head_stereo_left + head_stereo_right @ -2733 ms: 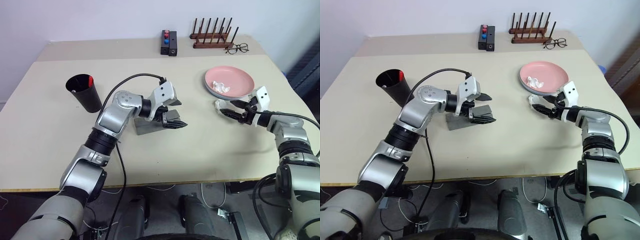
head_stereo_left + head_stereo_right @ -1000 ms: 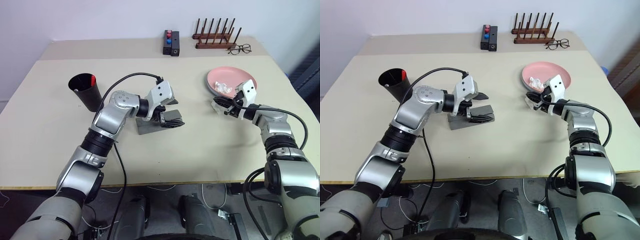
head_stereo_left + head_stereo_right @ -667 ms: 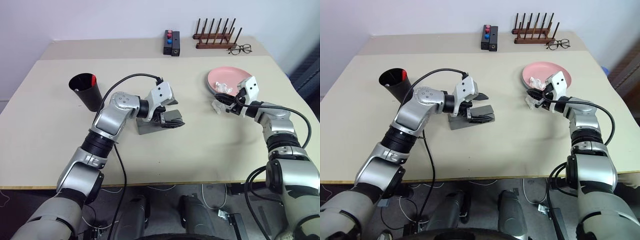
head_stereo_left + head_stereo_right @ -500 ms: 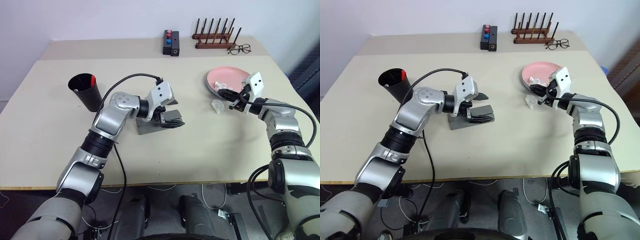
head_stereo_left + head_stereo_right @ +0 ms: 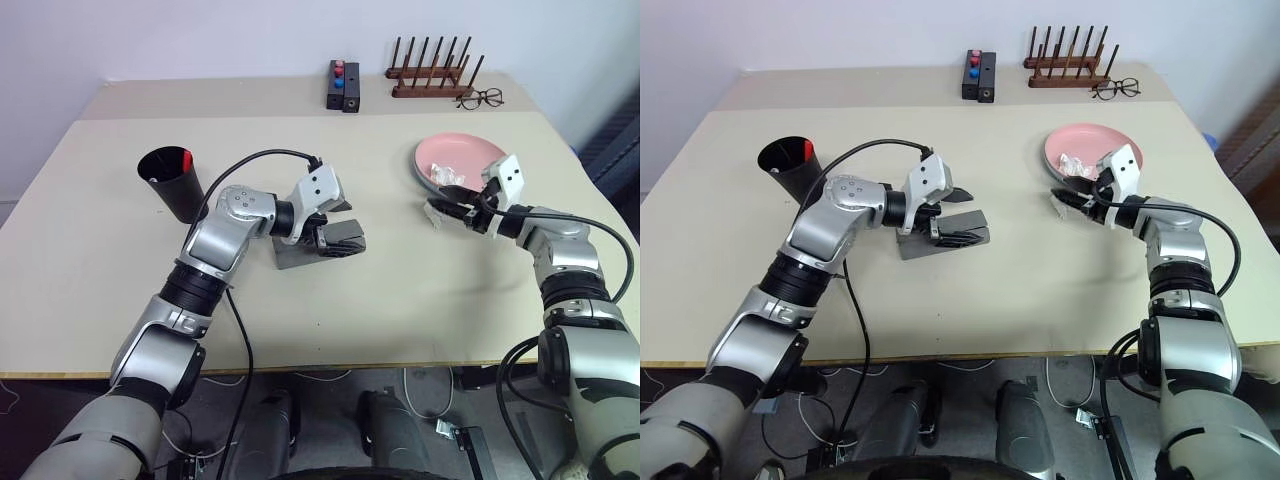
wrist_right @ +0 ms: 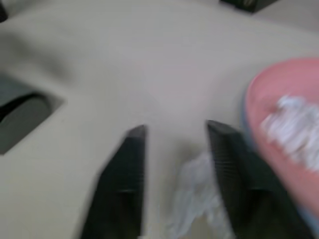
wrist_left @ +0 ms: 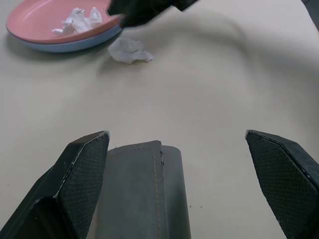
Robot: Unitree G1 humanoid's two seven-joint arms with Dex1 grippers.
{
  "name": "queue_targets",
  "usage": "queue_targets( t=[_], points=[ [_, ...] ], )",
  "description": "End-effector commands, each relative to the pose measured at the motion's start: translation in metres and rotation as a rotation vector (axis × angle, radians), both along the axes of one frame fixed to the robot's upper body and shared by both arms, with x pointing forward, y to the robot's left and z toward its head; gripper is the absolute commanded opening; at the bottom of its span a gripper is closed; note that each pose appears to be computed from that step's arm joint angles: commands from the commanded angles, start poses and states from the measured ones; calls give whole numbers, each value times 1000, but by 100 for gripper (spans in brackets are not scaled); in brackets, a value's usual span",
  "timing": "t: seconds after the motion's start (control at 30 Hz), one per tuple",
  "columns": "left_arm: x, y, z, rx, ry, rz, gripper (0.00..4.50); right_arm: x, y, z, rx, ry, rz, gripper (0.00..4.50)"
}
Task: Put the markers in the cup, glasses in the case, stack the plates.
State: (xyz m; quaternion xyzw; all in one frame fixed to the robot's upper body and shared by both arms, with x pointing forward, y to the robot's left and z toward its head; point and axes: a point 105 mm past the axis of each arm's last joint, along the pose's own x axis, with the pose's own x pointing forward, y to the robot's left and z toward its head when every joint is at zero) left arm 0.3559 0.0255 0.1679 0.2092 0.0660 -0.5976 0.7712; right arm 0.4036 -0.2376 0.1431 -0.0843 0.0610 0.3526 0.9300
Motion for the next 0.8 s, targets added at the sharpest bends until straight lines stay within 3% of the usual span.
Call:
queue_targets(
  t=[0.03, 0.07, 0.1, 0.8],
  points=[
    [-3, -1, 14, -35, -43, -18, 450, 4, -5, 17, -29, -78, -31, 386],
    [-3, -1, 14, -35, -44, -17, 450, 5, -7, 15, -29, -78, -52, 446],
    [-3, -1, 14, -35, -44, -17, 450, 5, -7, 13, -25, -70, -58, 448],
    [-6, 9, 15, -17, -45, 14, 450, 9, 7, -21, -11, 33, -61, 448]
  ],
)
